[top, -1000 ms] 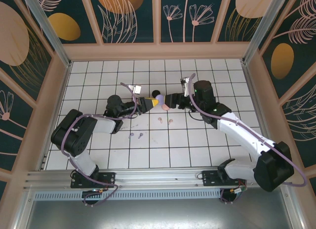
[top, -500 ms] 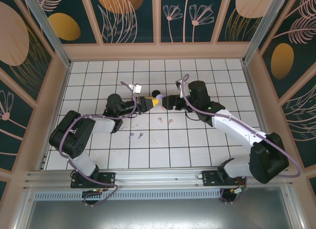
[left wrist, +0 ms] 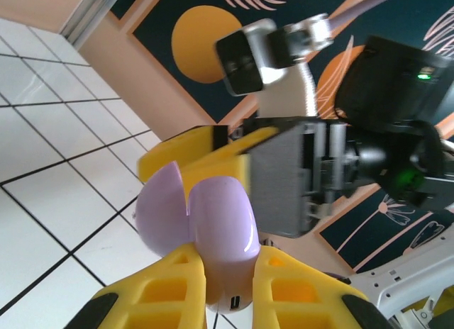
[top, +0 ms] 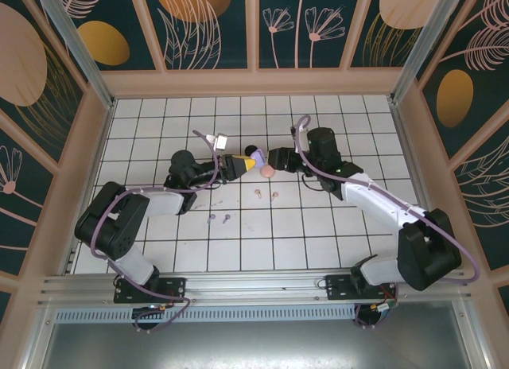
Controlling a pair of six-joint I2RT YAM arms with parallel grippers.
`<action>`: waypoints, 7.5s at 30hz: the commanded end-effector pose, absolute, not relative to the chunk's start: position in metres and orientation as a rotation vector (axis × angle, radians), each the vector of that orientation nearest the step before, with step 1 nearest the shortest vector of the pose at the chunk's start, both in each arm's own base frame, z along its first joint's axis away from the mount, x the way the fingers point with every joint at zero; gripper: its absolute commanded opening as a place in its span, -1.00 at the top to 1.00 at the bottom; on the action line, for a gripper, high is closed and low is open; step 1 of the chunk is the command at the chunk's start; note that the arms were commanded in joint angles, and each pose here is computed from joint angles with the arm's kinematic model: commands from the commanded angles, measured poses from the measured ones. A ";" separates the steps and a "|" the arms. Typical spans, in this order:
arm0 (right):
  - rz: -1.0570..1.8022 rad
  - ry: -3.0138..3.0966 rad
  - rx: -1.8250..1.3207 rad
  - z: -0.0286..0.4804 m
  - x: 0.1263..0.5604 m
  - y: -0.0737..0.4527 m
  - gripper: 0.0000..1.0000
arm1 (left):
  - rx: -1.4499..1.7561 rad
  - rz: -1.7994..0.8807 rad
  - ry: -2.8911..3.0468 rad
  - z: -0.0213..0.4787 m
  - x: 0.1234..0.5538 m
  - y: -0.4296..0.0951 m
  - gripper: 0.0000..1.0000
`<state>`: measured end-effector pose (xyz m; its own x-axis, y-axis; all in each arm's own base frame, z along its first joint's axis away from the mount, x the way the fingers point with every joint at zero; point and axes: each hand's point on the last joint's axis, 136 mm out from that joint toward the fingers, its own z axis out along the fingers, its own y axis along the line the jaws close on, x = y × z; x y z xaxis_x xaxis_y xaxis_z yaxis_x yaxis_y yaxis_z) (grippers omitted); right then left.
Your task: Insert the wireless bluetooth earbuds into the charging case
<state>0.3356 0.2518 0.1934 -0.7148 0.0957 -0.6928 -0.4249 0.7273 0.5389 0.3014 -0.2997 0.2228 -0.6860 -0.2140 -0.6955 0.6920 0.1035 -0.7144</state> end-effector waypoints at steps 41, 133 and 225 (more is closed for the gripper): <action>1.435 1.997 -0.396 0.243 0.298 0.279 0.20 | 0.656 -1.745 1.506 0.271 0.273 -0.302 1.00; 0.531 2.113 -0.911 0.240 0.280 0.267 1.00 | 1.215 -1.537 1.921 0.234 0.276 -0.324 -0.15; 0.716 2.740 -0.031 0.122 0.237 0.388 0.08 | 0.006 -0.693 1.524 0.321 0.394 -0.143 1.00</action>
<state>0.2376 0.3763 0.1239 -0.9400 -0.0103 -0.3410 -0.1840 0.8571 0.4811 0.3859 -0.1579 0.3134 -0.1364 -0.3116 -0.9404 0.4456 0.8285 -0.3392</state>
